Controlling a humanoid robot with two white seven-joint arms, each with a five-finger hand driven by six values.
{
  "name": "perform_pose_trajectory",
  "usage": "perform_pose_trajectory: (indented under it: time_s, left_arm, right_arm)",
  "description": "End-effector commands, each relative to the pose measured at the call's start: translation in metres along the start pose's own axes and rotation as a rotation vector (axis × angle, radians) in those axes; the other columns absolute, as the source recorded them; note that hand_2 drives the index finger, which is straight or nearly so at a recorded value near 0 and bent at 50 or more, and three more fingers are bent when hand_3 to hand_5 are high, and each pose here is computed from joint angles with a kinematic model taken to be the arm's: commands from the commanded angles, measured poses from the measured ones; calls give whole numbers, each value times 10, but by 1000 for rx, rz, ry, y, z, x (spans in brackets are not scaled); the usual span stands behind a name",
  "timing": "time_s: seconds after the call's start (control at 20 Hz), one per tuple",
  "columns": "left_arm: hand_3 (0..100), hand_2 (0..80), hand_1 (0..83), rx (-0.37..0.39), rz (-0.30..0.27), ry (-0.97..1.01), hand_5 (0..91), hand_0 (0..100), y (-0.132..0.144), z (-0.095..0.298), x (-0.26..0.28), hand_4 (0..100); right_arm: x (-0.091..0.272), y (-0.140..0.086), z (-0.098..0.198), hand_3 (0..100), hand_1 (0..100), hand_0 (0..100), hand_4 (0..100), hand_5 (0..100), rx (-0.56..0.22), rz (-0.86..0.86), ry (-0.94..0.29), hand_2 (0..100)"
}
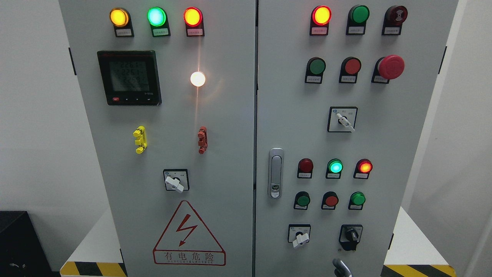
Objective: Press green start button
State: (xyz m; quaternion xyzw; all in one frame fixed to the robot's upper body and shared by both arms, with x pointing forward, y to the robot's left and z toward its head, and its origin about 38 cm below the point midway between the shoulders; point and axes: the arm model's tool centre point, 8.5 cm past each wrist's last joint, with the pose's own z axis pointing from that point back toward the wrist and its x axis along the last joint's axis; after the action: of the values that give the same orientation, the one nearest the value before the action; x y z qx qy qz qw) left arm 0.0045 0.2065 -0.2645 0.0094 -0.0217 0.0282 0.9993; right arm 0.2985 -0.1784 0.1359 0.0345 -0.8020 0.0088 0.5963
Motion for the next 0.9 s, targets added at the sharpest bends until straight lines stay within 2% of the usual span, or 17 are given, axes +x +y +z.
perform_pose_trajectory:
  time_s: [0.0, 0.5, 0.55, 0.6, 0.65, 0.75, 0.85]
  left_arm:
    - [0, 0, 556, -5, 0, -50, 0, 120, -2, -1, 24, 0]
    - [0, 0, 556, -5, 0, -50, 0, 120, -2, -1, 24, 0]
    - [0, 0, 556, -5, 0, -50, 0, 120, -2, -1, 24, 0]
    - [0, 0, 556, -5, 0, -50, 0, 120, -2, -1, 24, 0]
    - [0, 0, 556, -5, 0, -50, 0, 120, -2, -1, 24, 0]
    - [0, 0, 556, -5, 0, -50, 0, 120, -2, -1, 24, 0]
    - [0, 0, 556, -5, 0, -50, 0, 120, -2, -1, 24, 0]
  right_arm:
    - [0, 1, 0, 43, 0, 0, 0, 0, 1, 0, 3, 0]
    - [3, 3, -1, 52, 0, 0, 0, 0, 12, 37, -10, 0]
    - [4, 3, -2, 123, 127, 0, 47, 0, 16, 66, -18, 0]
    - [5, 4, -3, 136, 157, 0, 74, 0, 18, 92, -21, 0]
    - [6, 4, -3, 177, 240, 0, 166, 46, 21, 115, -27, 0]
    - [7, 4, -4, 242, 289, 0, 229, 137, 24, 153, -37, 0]
    - [9, 5, -4, 404, 314, 61, 390, 340, 27, 209, -56, 0]
